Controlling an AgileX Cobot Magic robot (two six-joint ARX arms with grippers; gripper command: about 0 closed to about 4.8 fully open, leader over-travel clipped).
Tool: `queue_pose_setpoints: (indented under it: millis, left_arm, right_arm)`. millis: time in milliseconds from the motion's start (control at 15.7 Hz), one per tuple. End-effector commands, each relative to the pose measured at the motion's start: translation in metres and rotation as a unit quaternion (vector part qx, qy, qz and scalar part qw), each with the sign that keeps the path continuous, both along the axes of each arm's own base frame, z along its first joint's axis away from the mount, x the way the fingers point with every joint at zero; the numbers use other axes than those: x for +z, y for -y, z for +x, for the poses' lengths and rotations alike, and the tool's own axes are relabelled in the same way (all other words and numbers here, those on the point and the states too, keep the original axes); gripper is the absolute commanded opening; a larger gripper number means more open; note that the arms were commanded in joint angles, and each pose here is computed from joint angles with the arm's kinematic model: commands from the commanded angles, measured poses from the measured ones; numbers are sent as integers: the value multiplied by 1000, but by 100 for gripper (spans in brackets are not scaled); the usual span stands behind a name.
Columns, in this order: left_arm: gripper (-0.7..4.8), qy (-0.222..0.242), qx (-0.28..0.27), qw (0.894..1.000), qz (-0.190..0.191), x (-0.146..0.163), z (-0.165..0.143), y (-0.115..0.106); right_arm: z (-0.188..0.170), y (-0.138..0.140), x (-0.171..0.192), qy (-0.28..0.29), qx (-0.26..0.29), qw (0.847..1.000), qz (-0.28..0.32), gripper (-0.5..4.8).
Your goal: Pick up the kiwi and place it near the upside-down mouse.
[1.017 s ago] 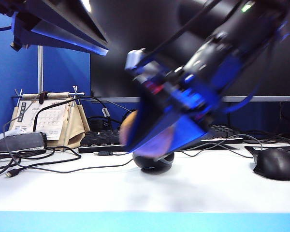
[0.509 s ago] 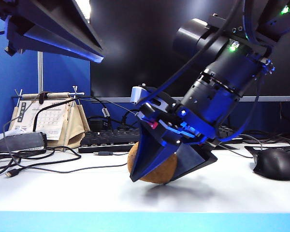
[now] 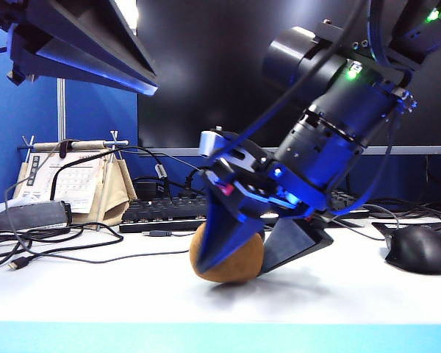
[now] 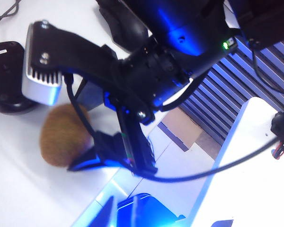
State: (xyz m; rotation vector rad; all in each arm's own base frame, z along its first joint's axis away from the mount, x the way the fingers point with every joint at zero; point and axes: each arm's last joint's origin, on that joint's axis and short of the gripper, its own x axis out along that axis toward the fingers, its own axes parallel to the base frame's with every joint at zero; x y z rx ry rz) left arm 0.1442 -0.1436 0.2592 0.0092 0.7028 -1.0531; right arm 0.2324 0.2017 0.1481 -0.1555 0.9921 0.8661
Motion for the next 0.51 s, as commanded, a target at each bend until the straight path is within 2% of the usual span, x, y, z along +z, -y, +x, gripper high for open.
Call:
queue_pose_setpoints:
  millis: [64,191,318,509]
  left_arm:
    - [57,5,-3,1000,-7,3,0,0]
    - [57,5,-3,1000,-7,3,0,0]
    - [57,5,-3,1000,-6,3,0,0]
    - [57,5,-2,1000,-6,3,0,0]
  right_arm:
    - [5,7,-2,-3,-20,1000,-10,423]
    - [7,10,-2,-4,-27,1000,-8,436]
    - [7,10,-1,-13,-18,1000,2,479]
    - [7,9,-1,-18,-21,1000,10,479]
